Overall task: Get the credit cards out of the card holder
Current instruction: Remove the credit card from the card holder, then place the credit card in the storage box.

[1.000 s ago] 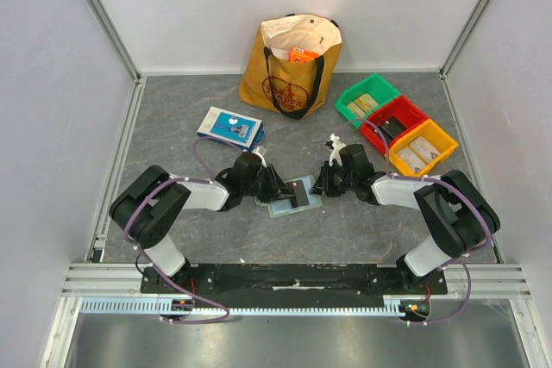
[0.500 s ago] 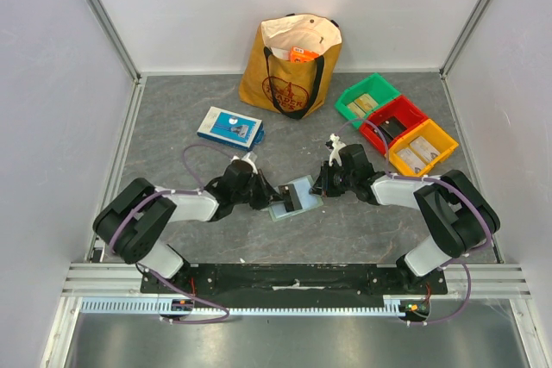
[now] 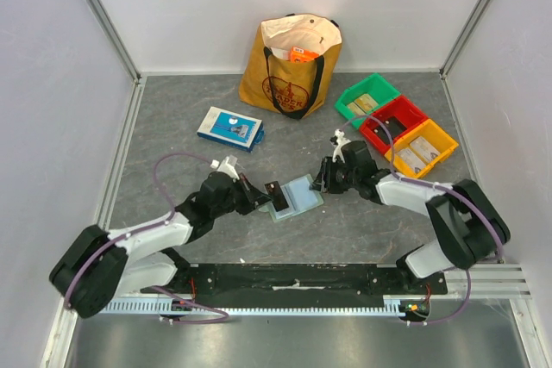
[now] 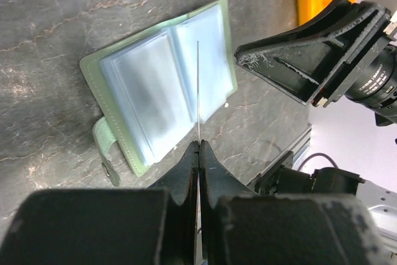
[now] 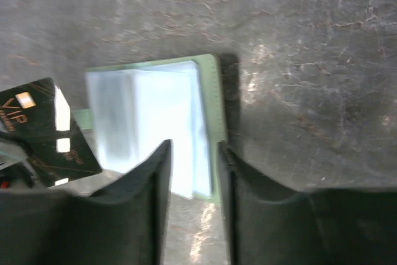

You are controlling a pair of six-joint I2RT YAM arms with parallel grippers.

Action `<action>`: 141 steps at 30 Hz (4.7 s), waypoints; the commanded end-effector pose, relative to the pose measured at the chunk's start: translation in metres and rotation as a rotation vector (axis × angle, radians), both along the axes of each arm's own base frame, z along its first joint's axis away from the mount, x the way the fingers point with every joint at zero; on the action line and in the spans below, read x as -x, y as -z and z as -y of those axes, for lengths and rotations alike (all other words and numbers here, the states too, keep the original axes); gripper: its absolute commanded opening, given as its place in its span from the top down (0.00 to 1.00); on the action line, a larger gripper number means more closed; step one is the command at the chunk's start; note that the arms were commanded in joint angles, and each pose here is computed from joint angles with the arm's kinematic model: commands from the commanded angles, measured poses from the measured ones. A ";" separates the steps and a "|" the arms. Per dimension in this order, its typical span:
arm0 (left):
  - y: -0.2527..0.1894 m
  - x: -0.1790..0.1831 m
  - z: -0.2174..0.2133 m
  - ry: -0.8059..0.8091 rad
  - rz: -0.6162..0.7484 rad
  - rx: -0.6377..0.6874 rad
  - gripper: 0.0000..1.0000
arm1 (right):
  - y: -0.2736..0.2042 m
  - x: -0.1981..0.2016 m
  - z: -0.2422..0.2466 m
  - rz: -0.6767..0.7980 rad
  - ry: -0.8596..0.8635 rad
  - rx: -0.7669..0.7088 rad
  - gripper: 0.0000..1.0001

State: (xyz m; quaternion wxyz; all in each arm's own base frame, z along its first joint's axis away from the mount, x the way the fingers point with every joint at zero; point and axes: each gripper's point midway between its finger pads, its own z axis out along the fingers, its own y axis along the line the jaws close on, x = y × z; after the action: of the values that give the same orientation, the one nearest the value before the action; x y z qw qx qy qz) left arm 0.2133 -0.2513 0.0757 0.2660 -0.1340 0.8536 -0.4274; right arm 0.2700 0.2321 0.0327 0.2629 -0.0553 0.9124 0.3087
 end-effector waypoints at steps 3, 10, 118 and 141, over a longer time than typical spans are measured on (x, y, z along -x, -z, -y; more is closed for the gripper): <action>-0.046 -0.014 -0.011 -0.101 0.135 0.071 0.98 | -0.087 -0.010 -0.014 0.160 0.057 -0.198 0.38; -0.100 -0.018 -0.008 -0.120 0.259 0.228 0.98 | -0.152 0.015 -0.042 0.243 0.018 -0.487 0.17; -0.089 -0.023 -0.119 0.078 0.247 -0.381 0.14 | -0.151 -0.163 0.256 0.131 0.665 0.263 0.23; -0.019 0.002 -0.057 0.144 -0.010 -0.211 0.19 | -0.087 0.029 -0.082 0.412 -0.232 0.249 0.18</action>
State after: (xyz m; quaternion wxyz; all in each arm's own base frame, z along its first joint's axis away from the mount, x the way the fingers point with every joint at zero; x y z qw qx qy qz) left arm 0.1990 -0.1826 0.0942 0.2245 -0.0316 0.9065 -0.3563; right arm 0.2385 0.2994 0.1295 0.3725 -0.2422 0.8690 0.2179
